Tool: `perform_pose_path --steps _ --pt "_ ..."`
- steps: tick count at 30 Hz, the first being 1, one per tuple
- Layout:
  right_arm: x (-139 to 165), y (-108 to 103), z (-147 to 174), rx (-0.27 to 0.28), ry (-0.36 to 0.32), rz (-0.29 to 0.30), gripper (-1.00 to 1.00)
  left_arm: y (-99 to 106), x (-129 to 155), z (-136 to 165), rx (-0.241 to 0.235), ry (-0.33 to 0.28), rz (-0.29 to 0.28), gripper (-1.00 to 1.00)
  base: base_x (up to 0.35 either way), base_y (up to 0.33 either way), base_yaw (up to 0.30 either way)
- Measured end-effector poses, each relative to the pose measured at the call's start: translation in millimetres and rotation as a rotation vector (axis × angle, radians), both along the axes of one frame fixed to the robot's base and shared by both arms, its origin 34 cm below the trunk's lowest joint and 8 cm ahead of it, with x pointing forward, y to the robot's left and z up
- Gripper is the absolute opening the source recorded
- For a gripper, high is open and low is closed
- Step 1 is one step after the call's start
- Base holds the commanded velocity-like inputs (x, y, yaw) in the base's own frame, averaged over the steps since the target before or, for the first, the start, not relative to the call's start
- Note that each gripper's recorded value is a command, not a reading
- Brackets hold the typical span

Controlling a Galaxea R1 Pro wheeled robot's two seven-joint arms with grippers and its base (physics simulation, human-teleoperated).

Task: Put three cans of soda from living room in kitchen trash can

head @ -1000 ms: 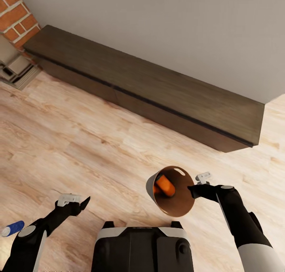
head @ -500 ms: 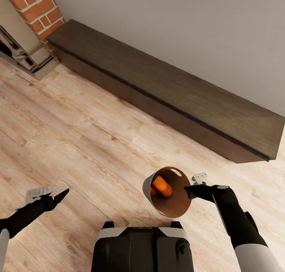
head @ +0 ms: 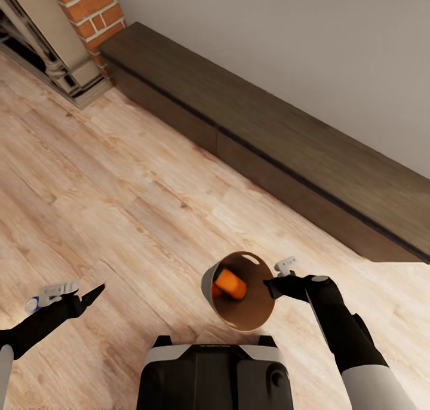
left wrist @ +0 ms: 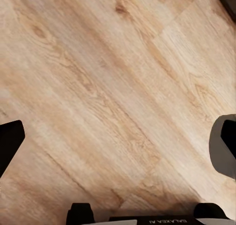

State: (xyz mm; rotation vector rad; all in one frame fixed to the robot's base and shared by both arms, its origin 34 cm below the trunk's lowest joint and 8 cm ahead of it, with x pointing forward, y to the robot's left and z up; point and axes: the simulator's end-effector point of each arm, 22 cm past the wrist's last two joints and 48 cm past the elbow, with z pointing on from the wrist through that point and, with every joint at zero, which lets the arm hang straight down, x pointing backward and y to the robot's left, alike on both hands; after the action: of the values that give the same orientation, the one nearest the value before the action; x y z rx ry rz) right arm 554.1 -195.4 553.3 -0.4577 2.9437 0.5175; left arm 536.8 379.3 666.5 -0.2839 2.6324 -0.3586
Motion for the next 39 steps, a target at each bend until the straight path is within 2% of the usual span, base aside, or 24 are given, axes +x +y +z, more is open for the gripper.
perform_pose_path --steps 4,5,6,10,14,21,25,29,34,39 --pt "24.7 9.2 13.1 -0.004 -0.018 0.003 -1.00 -0.1 1.0 -4.6 0.000 0.002 0.000 1.00 0.000 0.000 0.140" --pt "35.1 9.9 17.4 -0.014 0.004 -0.004 -1.00 -0.1 0.7 -6.2 -0.001 0.006 0.001 1.00 0.000 0.000 0.127" --pt "48.5 8.7 21.6 -0.022 -0.021 -0.003 -1.00 -0.1 0.7 -7.4 -0.002 0.007 0.002 1.00 0.000 0.000 0.119" --pt "86.7 7.5 32.0 -0.035 -0.039 -0.018 -1.00 -0.2 1.2 -12.2 -0.003 0.011 0.003 1.00 0.000 0.000 0.104" --pt "105.9 6.0 36.1 -0.046 -0.032 -0.034 -1.00 -0.2 2.4 -16.7 -0.003 0.011 0.003 1.00 0.000 0.000 0.092" --pt "107.8 21.0 31.8 -0.032 -0.022 -0.002 -1.00 -0.2 3.9 -24.8 -0.003 0.010 0.003 1.00 0.000 0.000 0.087" --pt "106.9 22.2 31.0 -0.045 -0.026 0.017 -1.00 -0.7 3.8 -24.8 -0.004 0.010 0.003 1.00 0.000 0.000 0.081" --pt "105.1 25.9 31.4 -0.035 -0.020 0.019 -1.00 -0.9 3.9 -24.7 -0.005 0.009 0.002 1.00 0.000 0.000 0.076" --pt "105.3 21.6 30.1 -0.052 -0.025 0.026 -1.00 -1.0 4.3 -23.9 -0.007 0.008 0.001 1.00 0.055 0.000 0.134" --pt "105.0 22.0 30.2 -0.047 -0.022 0.022 -1.00 1.7 -2.4 -25.6 -0.034 0.073 0.018 1.00 0.020 0.000 0.167"
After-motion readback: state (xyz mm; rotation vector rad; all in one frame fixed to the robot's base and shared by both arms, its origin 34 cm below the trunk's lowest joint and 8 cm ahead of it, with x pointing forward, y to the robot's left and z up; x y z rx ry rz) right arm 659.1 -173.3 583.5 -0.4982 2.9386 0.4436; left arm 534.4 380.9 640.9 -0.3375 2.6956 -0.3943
